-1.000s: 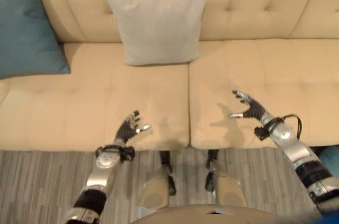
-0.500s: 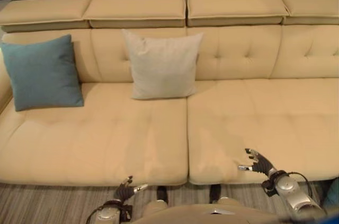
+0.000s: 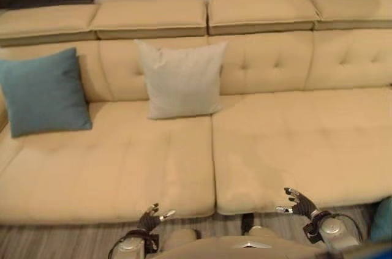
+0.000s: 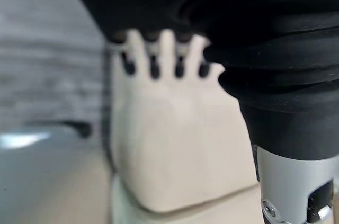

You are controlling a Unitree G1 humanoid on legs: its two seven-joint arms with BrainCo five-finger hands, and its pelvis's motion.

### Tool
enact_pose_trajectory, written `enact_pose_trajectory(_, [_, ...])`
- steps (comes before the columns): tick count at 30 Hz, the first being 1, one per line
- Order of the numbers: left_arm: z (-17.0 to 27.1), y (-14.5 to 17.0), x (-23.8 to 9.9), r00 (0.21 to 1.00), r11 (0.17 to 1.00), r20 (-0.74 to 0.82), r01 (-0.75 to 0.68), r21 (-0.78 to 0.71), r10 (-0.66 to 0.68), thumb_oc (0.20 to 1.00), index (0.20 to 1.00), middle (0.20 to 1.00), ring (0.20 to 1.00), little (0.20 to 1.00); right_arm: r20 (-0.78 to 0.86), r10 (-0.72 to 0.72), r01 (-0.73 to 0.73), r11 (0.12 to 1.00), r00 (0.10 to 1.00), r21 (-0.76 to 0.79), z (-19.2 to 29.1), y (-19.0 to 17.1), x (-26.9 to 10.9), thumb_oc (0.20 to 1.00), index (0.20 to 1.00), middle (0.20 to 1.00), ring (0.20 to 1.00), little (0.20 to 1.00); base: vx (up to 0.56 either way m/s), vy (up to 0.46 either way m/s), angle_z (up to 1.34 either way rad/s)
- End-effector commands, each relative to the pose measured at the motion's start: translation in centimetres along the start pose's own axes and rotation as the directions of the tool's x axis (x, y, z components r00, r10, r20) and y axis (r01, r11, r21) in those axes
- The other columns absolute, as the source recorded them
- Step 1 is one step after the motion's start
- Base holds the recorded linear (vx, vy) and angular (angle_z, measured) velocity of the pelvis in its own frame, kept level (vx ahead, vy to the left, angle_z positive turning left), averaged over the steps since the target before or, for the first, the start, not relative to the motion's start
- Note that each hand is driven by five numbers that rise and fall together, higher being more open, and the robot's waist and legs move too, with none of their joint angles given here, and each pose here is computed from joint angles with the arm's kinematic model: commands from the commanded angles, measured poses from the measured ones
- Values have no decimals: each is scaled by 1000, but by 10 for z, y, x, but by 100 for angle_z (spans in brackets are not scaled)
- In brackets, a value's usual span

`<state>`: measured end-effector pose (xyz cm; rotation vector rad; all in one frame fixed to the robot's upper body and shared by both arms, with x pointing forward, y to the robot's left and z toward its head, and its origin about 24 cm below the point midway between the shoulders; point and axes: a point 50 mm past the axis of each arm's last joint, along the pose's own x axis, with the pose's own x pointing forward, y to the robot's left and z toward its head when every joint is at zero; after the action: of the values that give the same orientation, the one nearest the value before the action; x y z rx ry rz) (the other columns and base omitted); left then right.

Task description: Pick up all the scattered cushions and arrange them neatly on the sofa.

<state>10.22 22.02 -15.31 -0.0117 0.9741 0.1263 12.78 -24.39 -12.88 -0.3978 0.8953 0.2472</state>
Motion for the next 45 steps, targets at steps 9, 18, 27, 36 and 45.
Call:
enact_pose_trajectory(9, [23, -7, 5, 994, 994, 81, 60, 88, -68, 1000, 1000, 1000, 1000, 1000, 86, -50, 51, 999, 995, -9, 36, -2, 17, 1000, 1000, 1000, 1000, 1000, -286, 91, -75])
enact_pose_trajectory(18, [31, -25, 10, 990, 993, 93, 98, 67, -104, 1000, 1000, 1000, 1000, 1000, 100, -23, 28, 999, 995, -43, 41, 5, 20, 1000, 1000, 1000, 1000, 1000, -72, -177, -76])
enact_pose_trajectory(27, [21, -32, 9, 993, 994, 61, 103, 32, -105, 1000, 1000, 1000, 1000, 1000, 132, -46, 48, 999, 990, -11, 46, 4, 20, 1000, 1000, 1000, 1000, 1000, -90, 22, -91])
enact_pose_trajectory(36, [42, -28, 14, 988, 992, 113, 92, 83, -101, 1000, 1000, 1000, 1000, 1000, 93, -37, 34, 999, 995, 35, 38, 18, 22, 1000, 1000, 1000, 1000, 1000, -124, 68, -96])
enact_pose_trajectory(45, [43, -26, 13, 988, 997, 135, 71, 7, -71, 1000, 1000, 1000, 1000, 1000, 51, -24, 21, 997, 998, 73, 24, 24, 19, 1000, 1000, 1000, 1000, 1000, -88, -118, -84])
